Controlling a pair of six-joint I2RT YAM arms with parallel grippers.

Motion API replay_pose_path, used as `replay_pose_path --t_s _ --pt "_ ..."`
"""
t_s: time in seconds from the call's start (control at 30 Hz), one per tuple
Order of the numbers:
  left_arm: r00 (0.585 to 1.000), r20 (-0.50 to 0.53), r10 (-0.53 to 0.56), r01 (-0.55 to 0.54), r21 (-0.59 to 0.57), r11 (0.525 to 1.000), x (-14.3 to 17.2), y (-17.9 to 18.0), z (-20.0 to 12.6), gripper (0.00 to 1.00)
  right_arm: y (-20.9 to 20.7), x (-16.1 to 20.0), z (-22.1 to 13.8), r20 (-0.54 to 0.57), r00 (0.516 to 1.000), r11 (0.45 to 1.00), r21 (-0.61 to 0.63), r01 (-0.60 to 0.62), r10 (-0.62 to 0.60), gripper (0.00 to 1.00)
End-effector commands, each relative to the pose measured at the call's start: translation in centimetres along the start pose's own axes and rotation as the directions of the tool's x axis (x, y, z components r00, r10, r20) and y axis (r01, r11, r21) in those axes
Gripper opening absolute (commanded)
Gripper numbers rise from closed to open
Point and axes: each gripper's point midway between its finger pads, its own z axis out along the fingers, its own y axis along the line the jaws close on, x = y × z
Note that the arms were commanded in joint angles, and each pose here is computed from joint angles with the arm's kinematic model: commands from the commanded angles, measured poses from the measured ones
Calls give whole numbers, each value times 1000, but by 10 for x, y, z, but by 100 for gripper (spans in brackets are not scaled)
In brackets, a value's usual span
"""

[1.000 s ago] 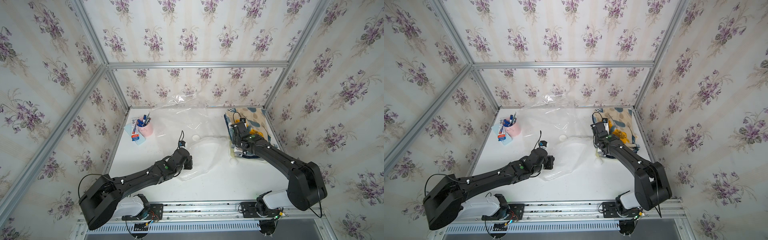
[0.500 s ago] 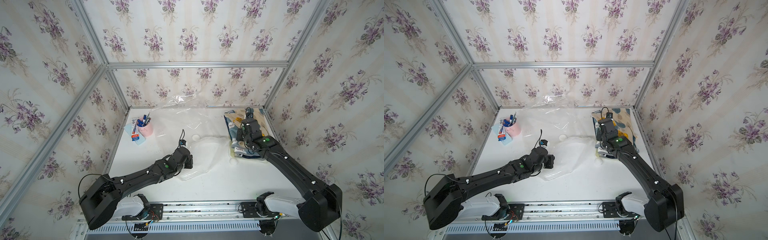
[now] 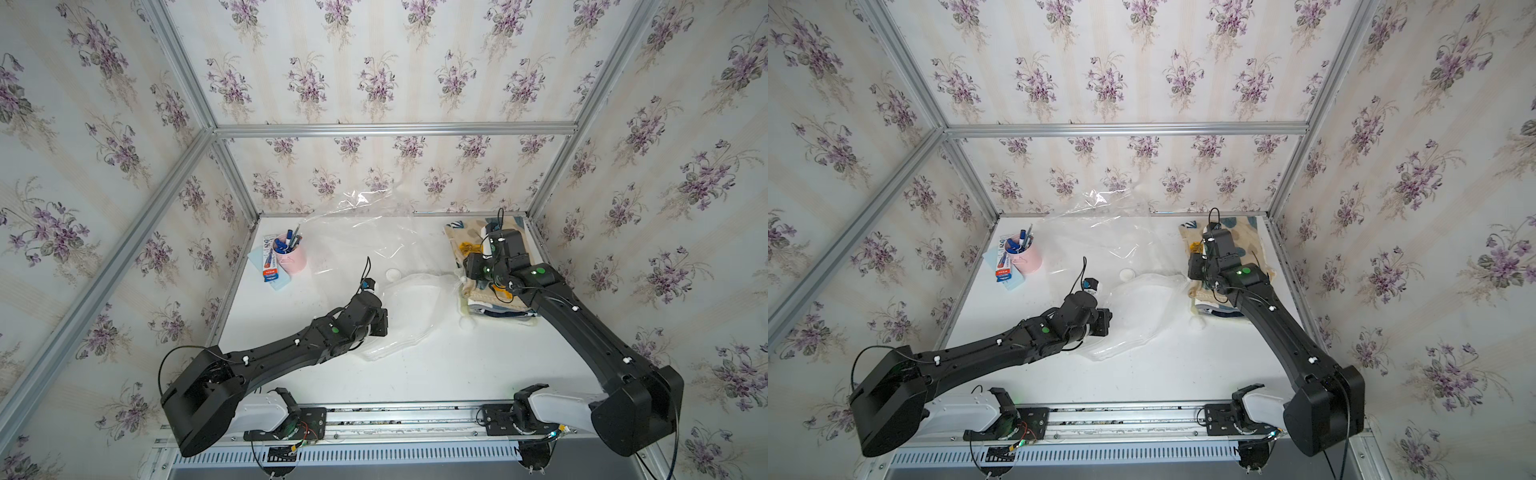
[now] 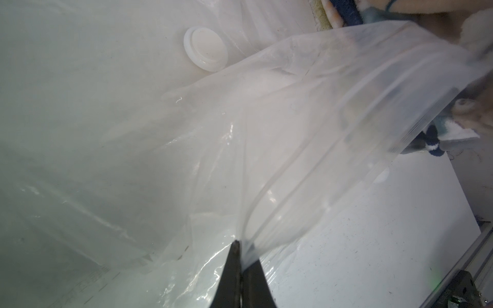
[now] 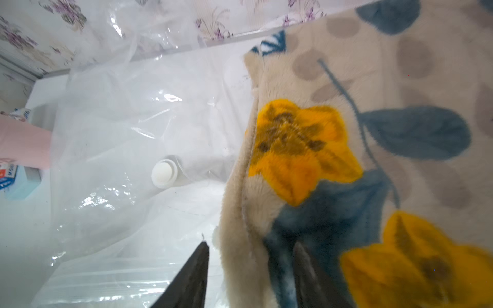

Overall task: Take the blanket out of the vacuum bag
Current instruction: Adjust the blanket at the center of the board.

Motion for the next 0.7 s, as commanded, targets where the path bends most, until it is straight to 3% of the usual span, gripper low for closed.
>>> replay_pose_path --t_s 0.0,0.2,0.27,0.5,0.67 --pt "1000 -6 16 -16 0 1000 0 0 -1 1 -13 -18 1 64 996 998 39 -57 55 48" --pt "1000 -8 18 -18 1 1000 -3 -3 -2 1 -18 -11 62 -6 994 994 -13 -110 110 16" --pt "1000 -10 16 -16 2 1000 -2 -3 -3 1 -19 5 85 -65 989 991 -10 -131 130 10" --pt "1000 -6 13 -14 -19 1000 3 6 -7 1 -58 74 117 -112 972 976 93 -198 208 15" --pt "1000 -7 29 -29 -31 999 0 6 -8 1 -64 41 90 9 977 972 105 -212 212 26"
